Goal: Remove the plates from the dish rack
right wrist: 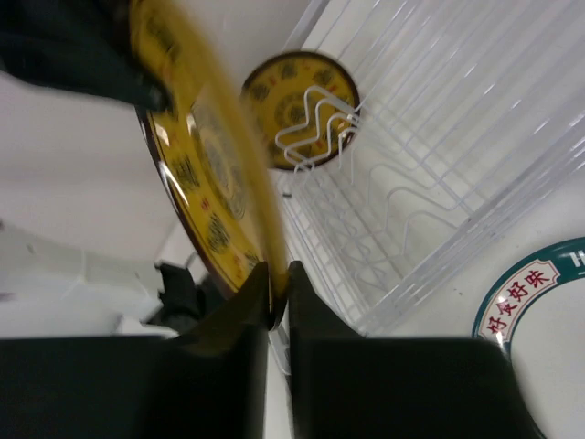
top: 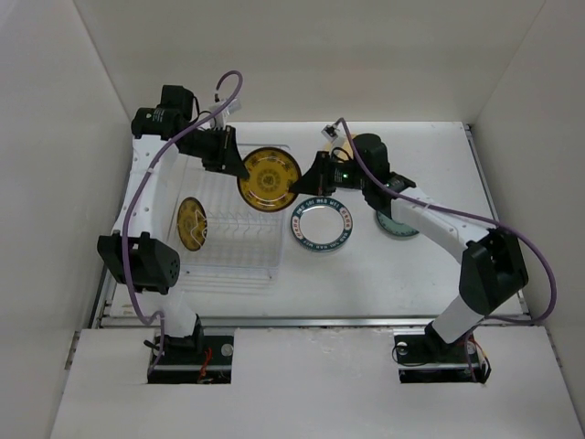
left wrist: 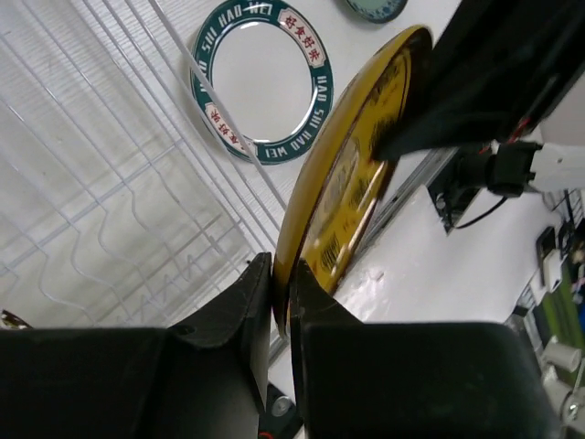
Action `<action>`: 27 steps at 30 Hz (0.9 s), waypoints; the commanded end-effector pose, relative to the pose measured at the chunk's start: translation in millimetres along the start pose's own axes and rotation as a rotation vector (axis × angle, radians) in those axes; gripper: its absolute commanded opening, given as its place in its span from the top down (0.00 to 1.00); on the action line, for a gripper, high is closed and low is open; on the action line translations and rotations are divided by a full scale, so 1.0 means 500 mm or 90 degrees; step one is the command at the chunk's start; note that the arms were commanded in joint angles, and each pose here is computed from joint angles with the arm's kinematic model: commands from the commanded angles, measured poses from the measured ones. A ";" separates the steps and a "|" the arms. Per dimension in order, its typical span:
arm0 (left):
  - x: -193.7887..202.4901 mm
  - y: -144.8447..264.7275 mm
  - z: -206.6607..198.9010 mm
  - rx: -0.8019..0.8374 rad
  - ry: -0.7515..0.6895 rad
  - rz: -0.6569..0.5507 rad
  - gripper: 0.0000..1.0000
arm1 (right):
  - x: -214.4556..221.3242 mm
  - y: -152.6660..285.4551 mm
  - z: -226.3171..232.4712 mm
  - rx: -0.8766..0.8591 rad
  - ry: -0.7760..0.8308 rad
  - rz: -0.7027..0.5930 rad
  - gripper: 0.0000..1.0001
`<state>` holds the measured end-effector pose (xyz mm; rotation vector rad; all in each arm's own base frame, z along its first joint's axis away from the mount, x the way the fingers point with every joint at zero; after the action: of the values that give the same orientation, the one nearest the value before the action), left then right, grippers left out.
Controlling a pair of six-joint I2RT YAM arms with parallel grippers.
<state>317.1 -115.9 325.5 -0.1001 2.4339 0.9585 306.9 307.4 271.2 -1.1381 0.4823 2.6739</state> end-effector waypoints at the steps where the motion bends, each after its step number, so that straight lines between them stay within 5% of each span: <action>1: 0.021 0.022 -0.050 0.058 -0.022 -0.002 1.00 | -0.062 -0.007 0.035 -0.016 0.031 -0.073 1.00; 5: 0.027 0.020 -0.044 0.050 -0.020 0.007 1.00 | -0.085 0.004 0.043 0.014 0.007 -0.113 1.00; 6: 0.031 0.021 -0.044 0.044 -0.020 0.007 0.90 | -0.085 0.004 0.041 0.021 -0.016 -0.114 1.00; 8: 0.033 0.027 -0.035 0.007 -0.025 0.005 0.52 | -0.088 0.014 0.016 0.054 -0.047 -0.117 1.00; 9: 0.032 0.034 -0.034 -0.013 -0.036 -0.004 0.04 | -0.093 0.026 0.026 0.062 -0.047 -0.124 1.00; 10: 0.024 0.044 -0.023 -0.064 -0.044 -0.020 0.00 | -0.100 0.039 0.014 0.087 -0.065 -0.134 1.00; 18: 0.005 0.172 0.062 -0.497 -0.008 -0.162 0.00 | -0.103 0.280 -0.150 0.383 -0.233 -0.232 1.00; 27: 0.132 0.152 0.203 -0.688 -0.013 0.110 0.07 | 0.064 0.493 -0.248 0.632 -0.413 -0.359 1.00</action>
<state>293.7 -8.4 305.3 -0.4113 1.7857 1.9781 310.0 50.4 238.7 -0.2145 0.9544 1.8440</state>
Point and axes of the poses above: each gripper's point midway between its finger pads, its own y axis back along the fingers, its own z axis along the line the jaws close on, x = y × z, the point moved 5 cm from there along y, back along the fingers, and after that the axes turned 5 degrees about y, right-handed, at the moved point
